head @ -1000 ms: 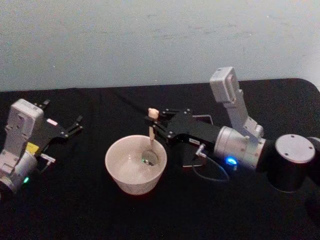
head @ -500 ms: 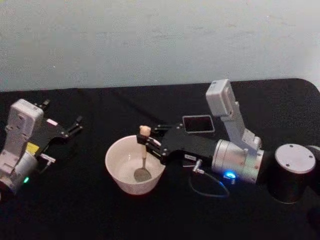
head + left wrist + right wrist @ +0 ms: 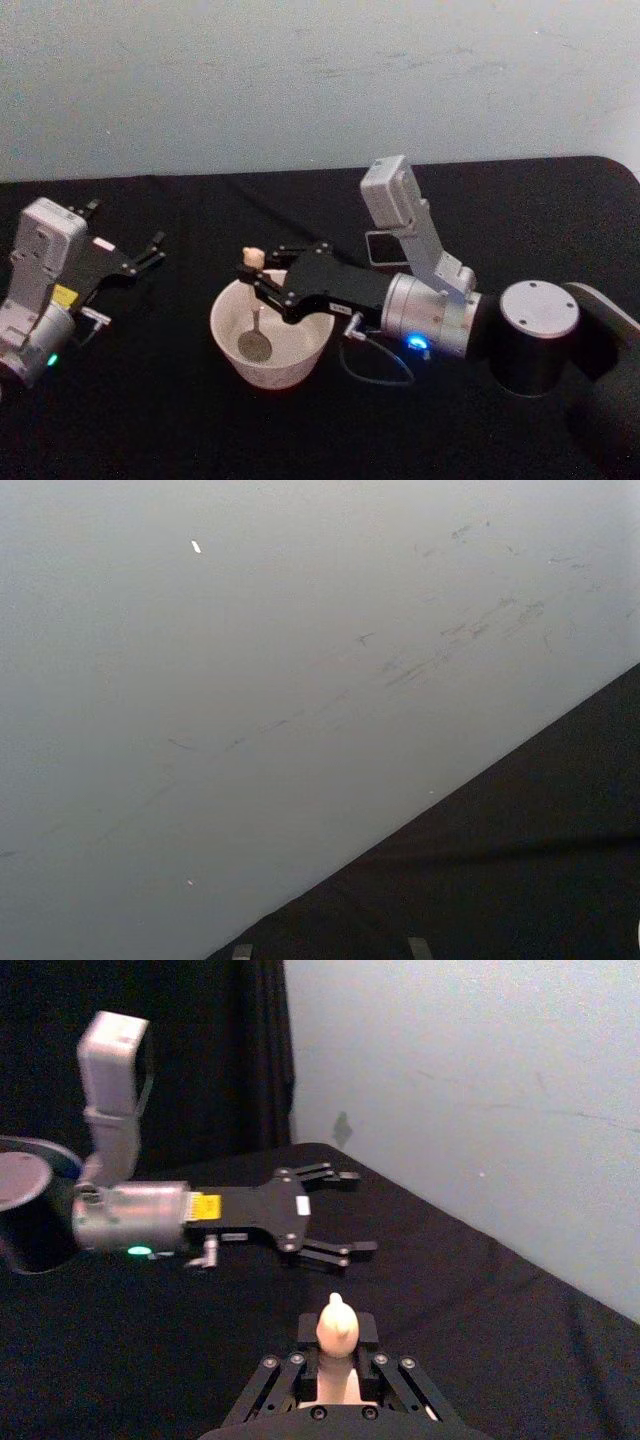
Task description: Pick up the stirring spoon with one hand, stir inside the cup, then place it back in its original position.
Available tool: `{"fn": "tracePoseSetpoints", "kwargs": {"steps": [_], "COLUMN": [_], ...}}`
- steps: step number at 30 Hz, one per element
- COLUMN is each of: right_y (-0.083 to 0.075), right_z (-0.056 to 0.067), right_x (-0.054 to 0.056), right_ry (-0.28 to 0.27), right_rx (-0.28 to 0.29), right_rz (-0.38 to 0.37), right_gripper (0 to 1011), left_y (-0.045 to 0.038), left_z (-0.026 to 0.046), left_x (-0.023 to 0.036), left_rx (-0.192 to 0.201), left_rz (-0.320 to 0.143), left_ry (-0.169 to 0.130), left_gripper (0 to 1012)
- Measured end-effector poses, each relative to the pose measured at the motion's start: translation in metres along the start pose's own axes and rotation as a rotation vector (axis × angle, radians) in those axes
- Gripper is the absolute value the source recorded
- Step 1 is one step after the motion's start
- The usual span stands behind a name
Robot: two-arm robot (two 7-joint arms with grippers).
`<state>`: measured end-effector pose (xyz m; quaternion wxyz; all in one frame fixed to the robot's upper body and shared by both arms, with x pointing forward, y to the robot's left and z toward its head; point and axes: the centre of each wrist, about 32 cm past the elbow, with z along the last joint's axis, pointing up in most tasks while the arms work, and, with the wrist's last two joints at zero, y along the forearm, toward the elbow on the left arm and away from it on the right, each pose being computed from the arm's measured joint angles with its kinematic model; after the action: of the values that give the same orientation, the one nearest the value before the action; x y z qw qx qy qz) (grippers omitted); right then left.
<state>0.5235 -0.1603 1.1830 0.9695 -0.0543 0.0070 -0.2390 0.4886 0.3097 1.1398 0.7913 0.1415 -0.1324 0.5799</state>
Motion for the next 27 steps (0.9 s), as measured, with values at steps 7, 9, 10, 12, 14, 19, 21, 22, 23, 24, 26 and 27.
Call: {"fn": "tracePoseSetpoints", "kwargs": {"steps": [7,9,10,12,14,19,21,22,23,24,26,27], "right_y": [0.014,0.014,0.014,0.012,0.009,-0.005,-0.010,-0.012,-0.017,-0.019,-0.026,-0.030], "right_z": [0.001,0.002,0.002,0.003,0.003,0.002,0.001,0.001,0.001,0.001,0.001,0.001], "right_x": [0.008,0.010,0.013,0.015,0.018,0.022,0.022,0.022,0.022,0.021,0.020,0.019], "right_ry": [-0.001,-0.001,0.000,0.000,-0.001,0.008,0.013,0.017,0.024,0.027,0.035,0.040], "right_rx": [0.001,0.003,0.005,0.005,0.004,-0.004,-0.005,-0.006,-0.007,-0.008,-0.007,-0.009], "right_rz": [-0.049,-0.061,-0.071,-0.080,-0.091,-0.106,-0.106,-0.105,-0.105,-0.103,-0.096,-0.089], "right_gripper": [211,211,211,211,211,211,211,211,211,211,211,211], "left_y": [0.0000,0.0000,0.0000,0.0000,0.0000,0.0000,0.0000,0.0000,0.0000,0.0000,0.0000,0.0000], "left_z": [0.0000,0.0000,0.0000,0.0001,0.0000,0.0000,0.0001,0.0000,0.0000,0.0000,0.0000,0.0000], "left_x": [0.0000,0.0000,0.0000,0.0000,0.0000,0.0000,0.0000,0.0000,0.0000,0.0000,0.0000,0.0000], "left_rx": [0.000,0.000,0.000,0.000,0.000,0.000,0.000,0.000,0.000,0.000,0.000,0.000], "left_rz": [0.000,0.000,0.000,0.000,0.000,0.000,0.000,0.000,0.000,0.000,0.000,0.000], "left_ry": [0.000,0.000,0.000,0.000,0.000,0.000,0.000,0.000,0.000,0.000,0.000,0.000], "left_gripper": [1001,1001,1001,1001,1001,1001,1001,1001,1001,1001,1001,1001]}}
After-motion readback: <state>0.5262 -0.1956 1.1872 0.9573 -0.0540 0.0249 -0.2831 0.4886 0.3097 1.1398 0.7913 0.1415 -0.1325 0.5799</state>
